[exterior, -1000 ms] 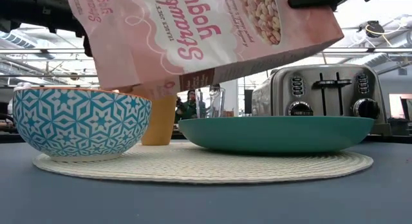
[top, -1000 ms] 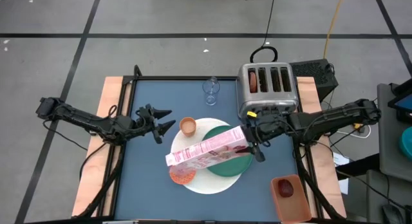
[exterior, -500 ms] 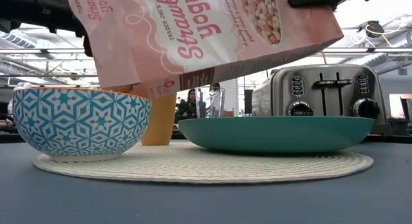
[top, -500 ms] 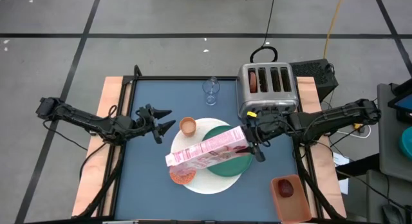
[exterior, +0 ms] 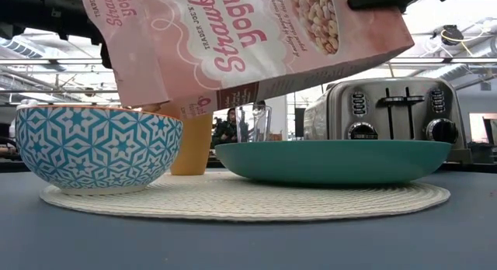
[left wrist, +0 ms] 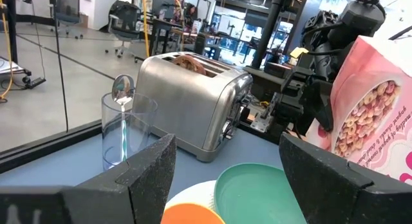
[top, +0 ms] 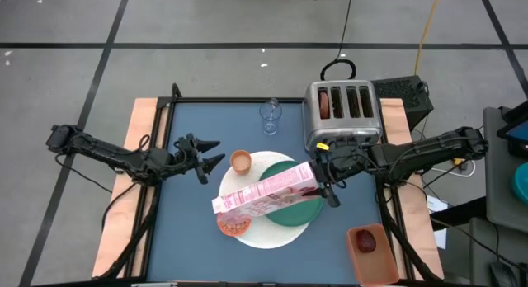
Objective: Arrange a breakfast setting
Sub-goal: Pour the cereal from the orange cereal box into the orange bowl
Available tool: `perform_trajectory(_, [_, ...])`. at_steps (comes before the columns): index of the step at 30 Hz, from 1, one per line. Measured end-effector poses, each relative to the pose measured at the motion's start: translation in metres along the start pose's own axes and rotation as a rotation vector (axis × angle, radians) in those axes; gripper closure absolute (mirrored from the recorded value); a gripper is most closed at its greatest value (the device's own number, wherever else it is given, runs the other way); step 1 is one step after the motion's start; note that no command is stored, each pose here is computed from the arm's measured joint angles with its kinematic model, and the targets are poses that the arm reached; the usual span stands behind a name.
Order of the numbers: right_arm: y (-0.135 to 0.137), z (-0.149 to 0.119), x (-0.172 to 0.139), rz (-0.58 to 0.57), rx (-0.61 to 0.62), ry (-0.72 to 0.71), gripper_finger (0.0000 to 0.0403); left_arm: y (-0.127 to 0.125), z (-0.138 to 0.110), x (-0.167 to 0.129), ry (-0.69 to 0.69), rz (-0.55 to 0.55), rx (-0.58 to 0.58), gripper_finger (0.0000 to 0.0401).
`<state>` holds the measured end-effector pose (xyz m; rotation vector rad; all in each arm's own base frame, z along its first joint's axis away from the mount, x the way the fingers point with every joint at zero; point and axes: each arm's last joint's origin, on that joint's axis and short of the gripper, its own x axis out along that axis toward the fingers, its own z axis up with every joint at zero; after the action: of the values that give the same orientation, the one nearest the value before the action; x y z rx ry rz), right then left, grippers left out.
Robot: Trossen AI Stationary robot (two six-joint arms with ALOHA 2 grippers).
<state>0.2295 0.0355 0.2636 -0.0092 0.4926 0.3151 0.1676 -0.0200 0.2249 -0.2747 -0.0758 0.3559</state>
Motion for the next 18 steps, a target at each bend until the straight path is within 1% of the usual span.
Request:
perform_trajectory(10, [-0.0004, 0.0002, 0.0, -0.002, -0.015, -0.003, 0.019, 0.0, 0.0, 0.0, 0.0, 0.0, 0.0, 0.0123])
perform_trajectory(14, [-0.0003, -0.0001, 0.0, -0.002, 0.025, 0.0, 0.019, 0.0, 0.0, 0.0, 0.0, 0.0, 0.0, 0.0123])
perform_trajectory(18, [-0.0002, -0.0014, 0.0, -0.001, 0.025, 0.014, 0.019, 0.0, 0.0, 0.0, 0.0, 0.0, 0.0, 0.0123])
